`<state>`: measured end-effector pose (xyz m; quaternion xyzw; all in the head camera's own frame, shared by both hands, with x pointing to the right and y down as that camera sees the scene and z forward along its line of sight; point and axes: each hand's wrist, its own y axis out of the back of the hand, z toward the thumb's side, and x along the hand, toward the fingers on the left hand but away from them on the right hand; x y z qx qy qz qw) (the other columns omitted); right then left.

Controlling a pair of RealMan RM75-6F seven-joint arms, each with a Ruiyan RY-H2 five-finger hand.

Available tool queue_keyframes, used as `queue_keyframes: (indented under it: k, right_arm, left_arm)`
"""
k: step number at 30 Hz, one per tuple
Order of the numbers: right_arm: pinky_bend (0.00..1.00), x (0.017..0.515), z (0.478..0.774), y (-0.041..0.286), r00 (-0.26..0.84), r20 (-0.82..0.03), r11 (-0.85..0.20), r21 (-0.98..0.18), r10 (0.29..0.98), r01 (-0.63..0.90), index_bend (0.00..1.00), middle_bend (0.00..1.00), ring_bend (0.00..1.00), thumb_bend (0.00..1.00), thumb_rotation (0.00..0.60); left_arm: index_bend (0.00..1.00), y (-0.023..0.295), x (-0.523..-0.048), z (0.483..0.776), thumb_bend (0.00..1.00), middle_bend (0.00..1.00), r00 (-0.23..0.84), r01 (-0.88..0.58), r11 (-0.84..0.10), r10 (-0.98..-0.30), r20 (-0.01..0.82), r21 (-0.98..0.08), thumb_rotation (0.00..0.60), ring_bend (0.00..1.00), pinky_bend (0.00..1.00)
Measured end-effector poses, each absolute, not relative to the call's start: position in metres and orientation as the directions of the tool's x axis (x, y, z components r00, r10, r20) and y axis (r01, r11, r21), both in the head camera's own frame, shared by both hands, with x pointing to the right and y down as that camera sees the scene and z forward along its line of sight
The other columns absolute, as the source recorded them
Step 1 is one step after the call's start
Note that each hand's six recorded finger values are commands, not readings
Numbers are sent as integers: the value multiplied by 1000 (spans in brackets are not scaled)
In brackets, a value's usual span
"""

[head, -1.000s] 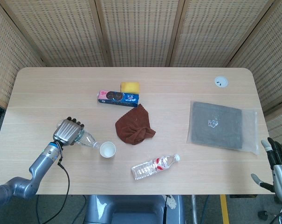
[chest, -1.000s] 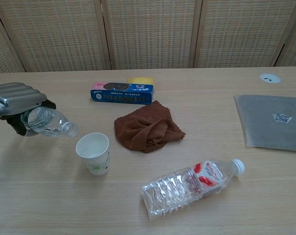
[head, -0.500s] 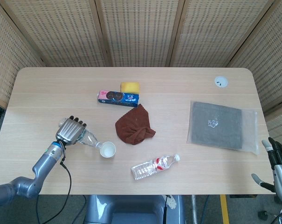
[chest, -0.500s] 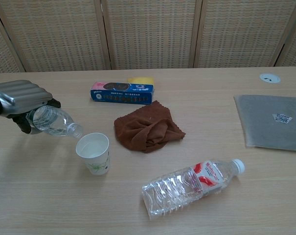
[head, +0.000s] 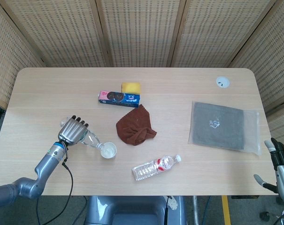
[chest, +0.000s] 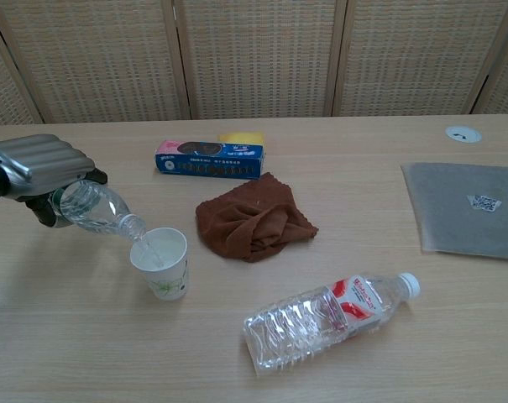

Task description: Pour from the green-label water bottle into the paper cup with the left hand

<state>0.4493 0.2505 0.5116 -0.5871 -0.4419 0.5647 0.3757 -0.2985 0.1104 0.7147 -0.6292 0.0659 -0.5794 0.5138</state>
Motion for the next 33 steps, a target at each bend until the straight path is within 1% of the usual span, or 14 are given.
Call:
queue_keyframes:
  k: [6, 11, 15, 21, 27, 33]
  right_arm:
    - [0, 449, 512, 251, -28, -331, -327, -941, 943, 93, 0, 0, 0, 0, 600]
    - [0, 449, 511, 251, -28, -330, -326, -941, 944, 93, 0, 0, 0, 0, 600]
    - [0, 450, 511, 251, -29, -330, -326, -941, 944, 93, 0, 0, 0, 0, 600]
    - [0, 449, 512, 251, -28, -330, -327, -941, 943, 92, 0, 0, 0, 0, 600]
    - [0, 448, 512, 251, -27, -331, -327, -940, 943, 91, 0, 0, 0, 0, 600]
    - [0, 448, 513, 251, -26, -333, -330, -940, 942, 90, 0, 0, 0, 0, 600]
  left_arm:
    - [593, 109, -297, 713, 570, 481, 323, 521, -450, -682, 656, -725, 600, 298, 301]
    - [593, 109, -298, 712, 569, 481, 318, 508, -461, -684, 656, -727, 600, 298, 301]
    - [593, 108, -300, 711, 570, 481, 313, 480, -482, -686, 657, -733, 600, 298, 301]
    - [593, 105, -304, 709, 570, 481, 310, 398, -535, -686, 659, -745, 600, 298, 301]
    - [593, 103, -308, 705, 570, 481, 306, 247, -616, -683, 664, -748, 600, 298, 302]
    - [593, 96, -315, 700, 570, 480, 289, 1, -699, -684, 670, -715, 600, 298, 301]
